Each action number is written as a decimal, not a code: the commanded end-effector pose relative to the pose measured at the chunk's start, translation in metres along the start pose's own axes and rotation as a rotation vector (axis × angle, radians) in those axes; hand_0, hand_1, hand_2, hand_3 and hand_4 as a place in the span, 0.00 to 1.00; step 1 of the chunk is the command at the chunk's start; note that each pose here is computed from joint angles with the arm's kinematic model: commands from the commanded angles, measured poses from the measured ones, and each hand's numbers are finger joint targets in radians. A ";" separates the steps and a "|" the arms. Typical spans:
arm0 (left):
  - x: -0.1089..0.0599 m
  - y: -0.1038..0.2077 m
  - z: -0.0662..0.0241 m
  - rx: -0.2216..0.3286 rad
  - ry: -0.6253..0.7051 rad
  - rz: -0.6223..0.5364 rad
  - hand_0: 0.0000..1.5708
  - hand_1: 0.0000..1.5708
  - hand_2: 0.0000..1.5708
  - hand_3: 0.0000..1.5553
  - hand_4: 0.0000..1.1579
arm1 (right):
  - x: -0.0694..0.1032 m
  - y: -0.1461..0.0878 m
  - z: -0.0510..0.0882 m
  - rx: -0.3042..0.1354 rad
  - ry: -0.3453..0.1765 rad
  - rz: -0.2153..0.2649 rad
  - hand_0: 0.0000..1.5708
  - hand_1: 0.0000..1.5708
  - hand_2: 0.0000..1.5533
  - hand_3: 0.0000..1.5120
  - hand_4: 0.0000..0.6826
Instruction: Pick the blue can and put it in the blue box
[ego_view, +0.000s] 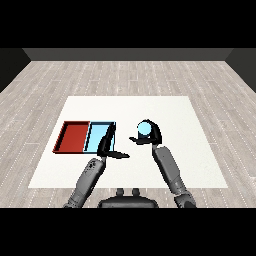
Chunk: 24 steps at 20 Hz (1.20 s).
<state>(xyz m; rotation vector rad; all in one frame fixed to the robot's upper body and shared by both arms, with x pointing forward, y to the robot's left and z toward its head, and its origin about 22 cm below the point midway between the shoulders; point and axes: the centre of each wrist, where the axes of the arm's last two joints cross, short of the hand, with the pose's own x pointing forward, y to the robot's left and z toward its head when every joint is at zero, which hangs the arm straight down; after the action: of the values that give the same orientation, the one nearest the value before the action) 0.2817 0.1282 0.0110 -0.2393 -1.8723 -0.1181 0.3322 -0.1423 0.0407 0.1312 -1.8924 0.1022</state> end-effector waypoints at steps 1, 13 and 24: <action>-0.015 -0.022 -0.0021 -0.020 0.037 0.004 0.00 0.00 0.00 0.00 0.00 | -0.003 0.018 0.006 0.005 -0.014 -0.017 0.93 0.93 0.94 0.91 0.81; -0.036 -0.039 -0.0031 -0.028 0.084 0.028 0.00 0.00 0.00 0.00 0.00 | -0.006 0.040 0.018 0.060 -0.006 -0.072 0.92 0.92 0.95 0.91 0.82; -0.048 -0.053 -0.0057 -0.027 0.097 0.038 0.00 0.00 0.00 0.00 0.00 | -0.012 0.045 0.016 0.106 -0.025 -0.055 0.91 0.91 0.94 0.91 0.82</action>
<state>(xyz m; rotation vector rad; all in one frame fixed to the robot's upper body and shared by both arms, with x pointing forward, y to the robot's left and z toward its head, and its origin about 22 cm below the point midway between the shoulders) 0.2900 0.0783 -0.0197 -0.2852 -1.7634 -0.1276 0.3200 -0.1044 0.0394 0.2460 -1.8998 0.1431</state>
